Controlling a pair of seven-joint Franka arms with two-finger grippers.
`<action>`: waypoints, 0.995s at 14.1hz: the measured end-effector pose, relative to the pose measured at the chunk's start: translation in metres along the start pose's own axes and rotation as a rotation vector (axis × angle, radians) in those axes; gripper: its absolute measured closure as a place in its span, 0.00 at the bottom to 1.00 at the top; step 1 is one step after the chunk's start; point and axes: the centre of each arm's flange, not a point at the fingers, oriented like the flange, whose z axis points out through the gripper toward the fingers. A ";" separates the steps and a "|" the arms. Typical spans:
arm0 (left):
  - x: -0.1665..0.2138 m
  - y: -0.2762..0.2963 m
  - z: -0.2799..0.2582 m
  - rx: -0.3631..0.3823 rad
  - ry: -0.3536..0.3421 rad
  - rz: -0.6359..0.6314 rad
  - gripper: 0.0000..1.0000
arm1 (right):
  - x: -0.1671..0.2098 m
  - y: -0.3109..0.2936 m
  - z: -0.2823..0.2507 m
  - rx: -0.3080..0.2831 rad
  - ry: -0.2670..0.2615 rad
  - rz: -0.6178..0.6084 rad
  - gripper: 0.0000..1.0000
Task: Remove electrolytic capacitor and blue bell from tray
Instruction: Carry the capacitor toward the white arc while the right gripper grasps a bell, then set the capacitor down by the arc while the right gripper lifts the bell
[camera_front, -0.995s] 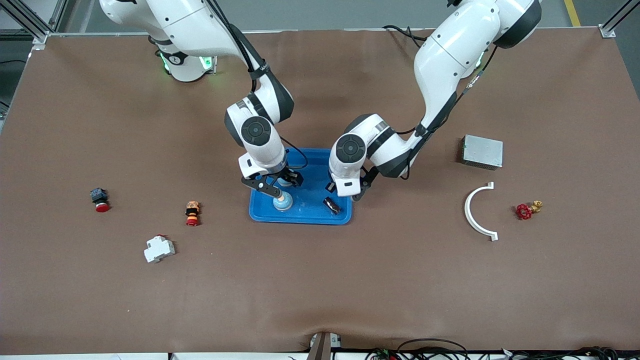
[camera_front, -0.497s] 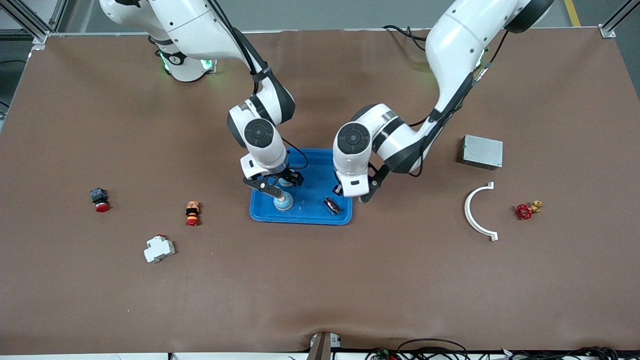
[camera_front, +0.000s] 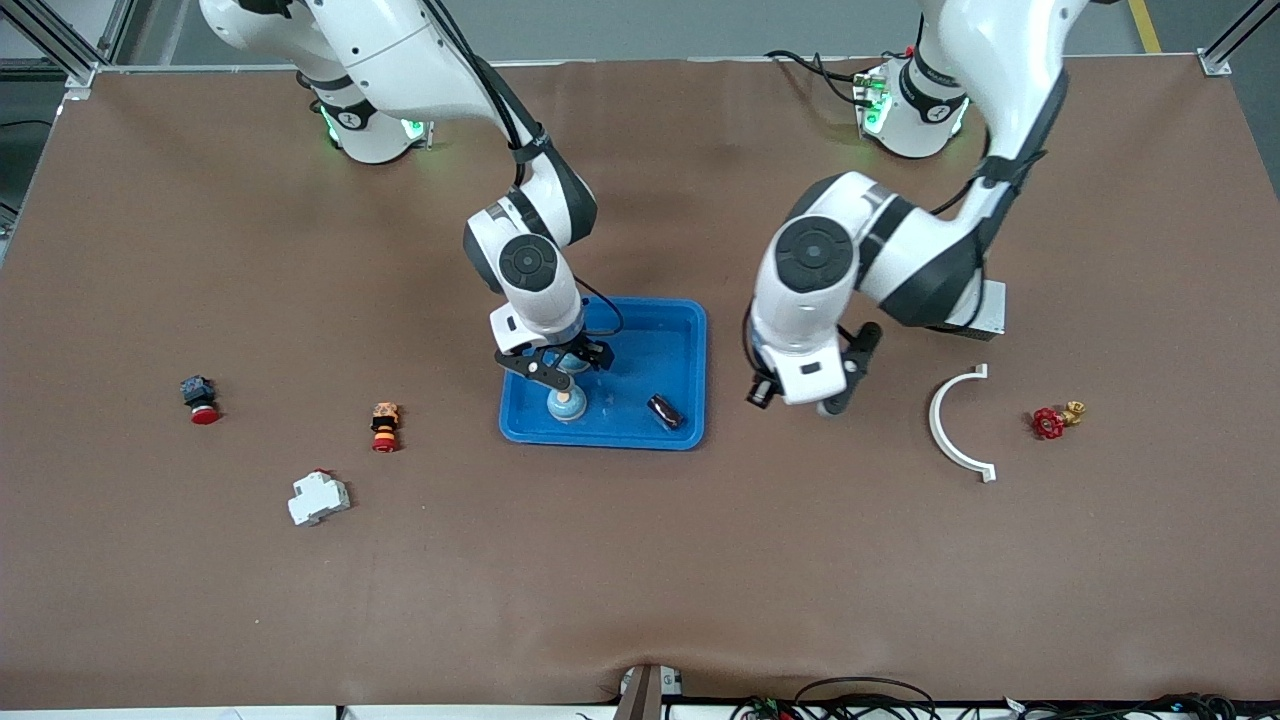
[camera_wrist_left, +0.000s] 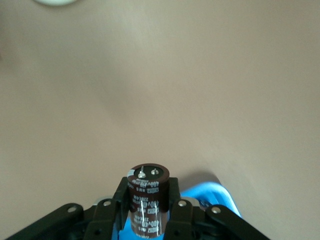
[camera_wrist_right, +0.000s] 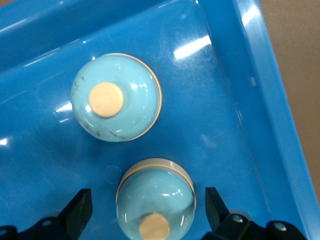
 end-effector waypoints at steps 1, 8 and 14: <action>0.016 -0.010 0.001 0.014 0.008 0.026 0.66 | 0.000 0.000 0.001 0.000 0.000 0.000 0.00; 0.107 -0.090 0.050 0.130 0.011 0.131 0.66 | -0.001 0.000 0.002 -0.001 0.000 -0.001 0.22; 0.149 -0.137 0.130 0.078 -0.040 0.133 0.66 | 0.000 -0.004 -0.002 0.007 0.003 0.000 0.35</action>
